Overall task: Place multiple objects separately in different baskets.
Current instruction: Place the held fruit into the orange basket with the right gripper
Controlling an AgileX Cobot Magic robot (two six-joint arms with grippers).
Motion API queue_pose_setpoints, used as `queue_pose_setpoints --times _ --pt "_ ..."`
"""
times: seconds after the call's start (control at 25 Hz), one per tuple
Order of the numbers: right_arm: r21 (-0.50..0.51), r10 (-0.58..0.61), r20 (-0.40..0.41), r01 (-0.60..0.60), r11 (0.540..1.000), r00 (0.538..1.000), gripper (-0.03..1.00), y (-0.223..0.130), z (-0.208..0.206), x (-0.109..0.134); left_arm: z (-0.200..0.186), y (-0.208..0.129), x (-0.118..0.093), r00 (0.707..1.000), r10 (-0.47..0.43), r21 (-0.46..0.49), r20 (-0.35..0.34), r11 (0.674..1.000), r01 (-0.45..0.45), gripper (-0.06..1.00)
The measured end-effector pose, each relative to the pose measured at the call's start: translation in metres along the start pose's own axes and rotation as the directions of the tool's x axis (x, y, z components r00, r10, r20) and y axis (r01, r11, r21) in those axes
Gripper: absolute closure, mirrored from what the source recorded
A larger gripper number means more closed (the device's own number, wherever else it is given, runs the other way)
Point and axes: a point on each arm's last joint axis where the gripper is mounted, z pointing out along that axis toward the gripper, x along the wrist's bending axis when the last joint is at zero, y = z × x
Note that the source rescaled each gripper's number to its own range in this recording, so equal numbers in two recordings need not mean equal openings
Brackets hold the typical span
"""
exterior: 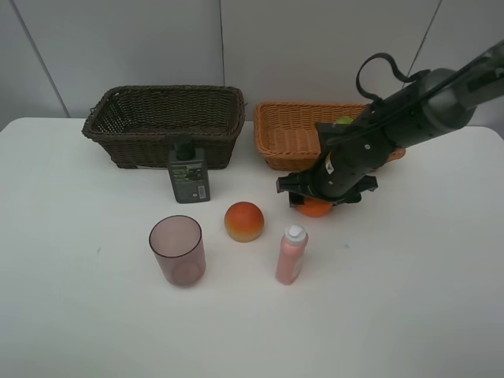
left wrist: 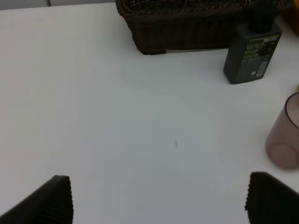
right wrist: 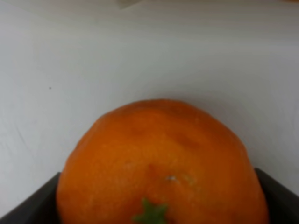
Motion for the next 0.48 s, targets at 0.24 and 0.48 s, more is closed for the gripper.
queue_pose_setpoints --times 0.24,0.48 --pt "0.030 -0.002 0.050 0.000 1.000 0.999 0.34 0.000 -0.011 -0.005 0.000 0.000 0.000 1.000 0.000 0.000 0.000 1.000 0.000 -0.02" --pt "0.030 -0.059 0.070 0.057 0.998 0.996 0.34 0.006 -0.040 -0.009 0.000 0.000 0.000 1.000 0.000 0.000 0.000 1.000 0.000 -0.02"
